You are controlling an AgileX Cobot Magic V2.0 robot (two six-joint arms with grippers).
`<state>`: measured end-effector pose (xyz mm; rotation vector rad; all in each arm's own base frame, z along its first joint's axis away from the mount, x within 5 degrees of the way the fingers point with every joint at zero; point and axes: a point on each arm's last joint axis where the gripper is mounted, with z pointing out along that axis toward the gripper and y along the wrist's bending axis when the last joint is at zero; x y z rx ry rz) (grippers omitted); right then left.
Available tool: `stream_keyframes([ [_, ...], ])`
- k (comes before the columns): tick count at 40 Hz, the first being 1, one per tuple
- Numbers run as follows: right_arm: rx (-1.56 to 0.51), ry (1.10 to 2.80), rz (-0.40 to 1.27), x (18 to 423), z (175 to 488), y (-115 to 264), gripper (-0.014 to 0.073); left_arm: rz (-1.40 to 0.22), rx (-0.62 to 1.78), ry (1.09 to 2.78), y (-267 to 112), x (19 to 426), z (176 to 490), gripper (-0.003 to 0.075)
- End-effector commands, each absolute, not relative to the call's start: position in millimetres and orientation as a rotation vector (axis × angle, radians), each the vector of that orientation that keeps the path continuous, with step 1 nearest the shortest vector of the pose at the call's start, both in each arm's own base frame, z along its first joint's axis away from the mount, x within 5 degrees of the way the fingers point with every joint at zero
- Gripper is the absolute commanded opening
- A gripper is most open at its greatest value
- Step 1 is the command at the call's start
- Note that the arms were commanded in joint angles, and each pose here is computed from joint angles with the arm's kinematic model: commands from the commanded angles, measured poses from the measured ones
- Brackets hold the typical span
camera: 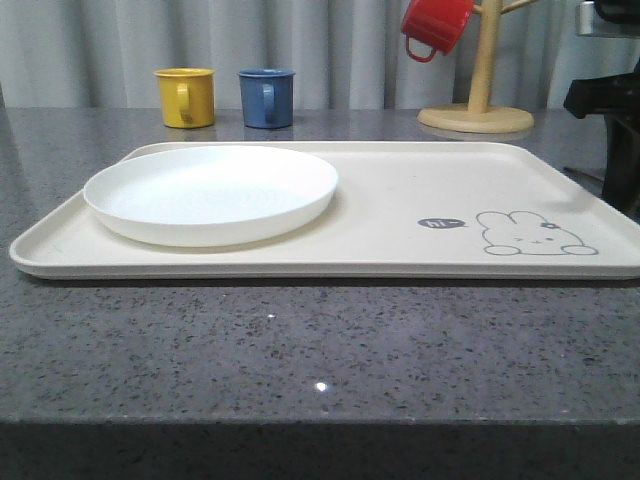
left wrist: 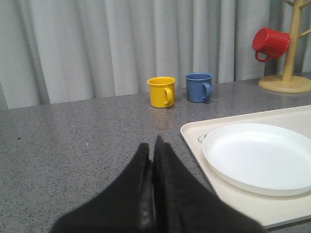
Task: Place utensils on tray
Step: 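Grasp the steel fork with the right gripper and carry it over the tray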
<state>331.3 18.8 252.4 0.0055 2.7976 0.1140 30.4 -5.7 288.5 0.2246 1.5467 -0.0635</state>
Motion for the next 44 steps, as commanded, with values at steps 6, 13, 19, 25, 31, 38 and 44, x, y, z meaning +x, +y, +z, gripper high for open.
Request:
stream_keyframes([
  [6, -0.008, 2.753, 0.11, 334.9, 263.3, 19.1, 0.0232, -0.085, 0.201, 1.464, -5.7, 28.8, 302.9, -0.0018],
  [13, -0.01, 2.766, 0.11, 334.0, 264.8, 19.1, -0.0036, -0.085, 0.201, 1.464, -5.7, 28.8, 302.9, -0.0018],
  [19, -0.023, 2.759, 0.095, 332.3, 278.2, 18.3, -0.0057, -0.085, 0.201, 1.464, -5.7, 28.8, 302.9, -0.0018],
  [25, 0.024, 2.737, 0.114, 326.5, 311.8, 20.7, -0.0058, -0.085, 0.201, 1.464, -5.7, 28.8, 302.9, -0.0018],
  [31, 0.039, 2.708, 0.127, 319.9, 344.3, 41.7, -0.0058, -0.085, 0.201, 1.464, -5.7, 28.8, 302.9, -0.0018],
  [38, 0.017, 2.665, 0.099, 311.3, 361.6, 91.1, -0.0058, -0.085, 0.201, 1.464, -5.7, 28.8, 302.9, -0.0018],
  [44, 0.067, 2.646, 0.181, 307.0, 357.3, 129.2, -0.0058, -0.085, 0.201, 1.464, -5.7, 28.8, 302.9, -0.0018],
])
